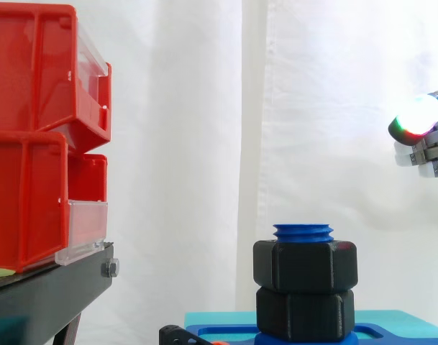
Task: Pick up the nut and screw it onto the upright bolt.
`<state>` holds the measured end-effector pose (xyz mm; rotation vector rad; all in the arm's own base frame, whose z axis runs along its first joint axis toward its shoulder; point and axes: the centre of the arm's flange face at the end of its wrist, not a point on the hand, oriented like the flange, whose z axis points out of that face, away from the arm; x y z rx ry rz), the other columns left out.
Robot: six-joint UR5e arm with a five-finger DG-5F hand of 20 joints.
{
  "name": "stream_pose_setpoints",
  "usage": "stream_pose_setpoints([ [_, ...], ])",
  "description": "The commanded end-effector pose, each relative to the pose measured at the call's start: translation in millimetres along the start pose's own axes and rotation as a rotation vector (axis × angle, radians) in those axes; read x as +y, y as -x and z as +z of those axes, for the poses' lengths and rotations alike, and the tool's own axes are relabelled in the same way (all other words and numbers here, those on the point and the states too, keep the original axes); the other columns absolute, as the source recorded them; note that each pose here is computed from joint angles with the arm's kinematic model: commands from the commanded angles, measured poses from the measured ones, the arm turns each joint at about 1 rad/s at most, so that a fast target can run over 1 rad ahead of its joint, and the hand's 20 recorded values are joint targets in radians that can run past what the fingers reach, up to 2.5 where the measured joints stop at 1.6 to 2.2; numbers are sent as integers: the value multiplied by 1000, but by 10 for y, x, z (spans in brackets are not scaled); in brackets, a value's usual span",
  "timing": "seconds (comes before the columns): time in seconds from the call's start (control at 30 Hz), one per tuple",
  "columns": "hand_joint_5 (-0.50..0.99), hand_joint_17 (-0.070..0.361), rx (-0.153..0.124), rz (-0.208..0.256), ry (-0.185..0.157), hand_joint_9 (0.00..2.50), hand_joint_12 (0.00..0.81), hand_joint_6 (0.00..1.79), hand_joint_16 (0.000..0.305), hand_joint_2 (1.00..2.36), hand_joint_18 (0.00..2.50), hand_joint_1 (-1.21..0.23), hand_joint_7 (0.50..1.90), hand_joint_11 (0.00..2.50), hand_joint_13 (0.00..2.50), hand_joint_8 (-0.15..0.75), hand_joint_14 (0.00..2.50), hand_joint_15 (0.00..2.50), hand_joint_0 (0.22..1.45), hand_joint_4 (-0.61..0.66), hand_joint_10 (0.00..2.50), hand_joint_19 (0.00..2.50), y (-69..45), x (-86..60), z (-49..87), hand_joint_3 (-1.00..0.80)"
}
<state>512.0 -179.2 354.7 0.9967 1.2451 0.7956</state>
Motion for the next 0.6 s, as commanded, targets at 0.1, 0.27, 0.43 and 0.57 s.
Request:
stream_pose_setpoints([
  [0.1,-233,95,0,0,1,0,315,502,42,1000,0,-475,677,0,0,172,0,0,506,129,0,0,1,4,2,-500],
  [0.27,-234,97,-1,0,2,0,319,502,43,1000,0,-474,671,0,0,175,0,0,505,121,0,0,1,6,4,-500],
  [0.43,-237,96,0,0,-1,0,317,502,42,1000,0,-474,693,0,0,177,0,0,506,127,0,0,-2,-2,-1,-500],
  [0.57,-234,95,0,0,-1,0,316,502,42,1000,0,-476,699,0,0,173,0,0,506,134,0,0,-2,-2,-1,-500],
])
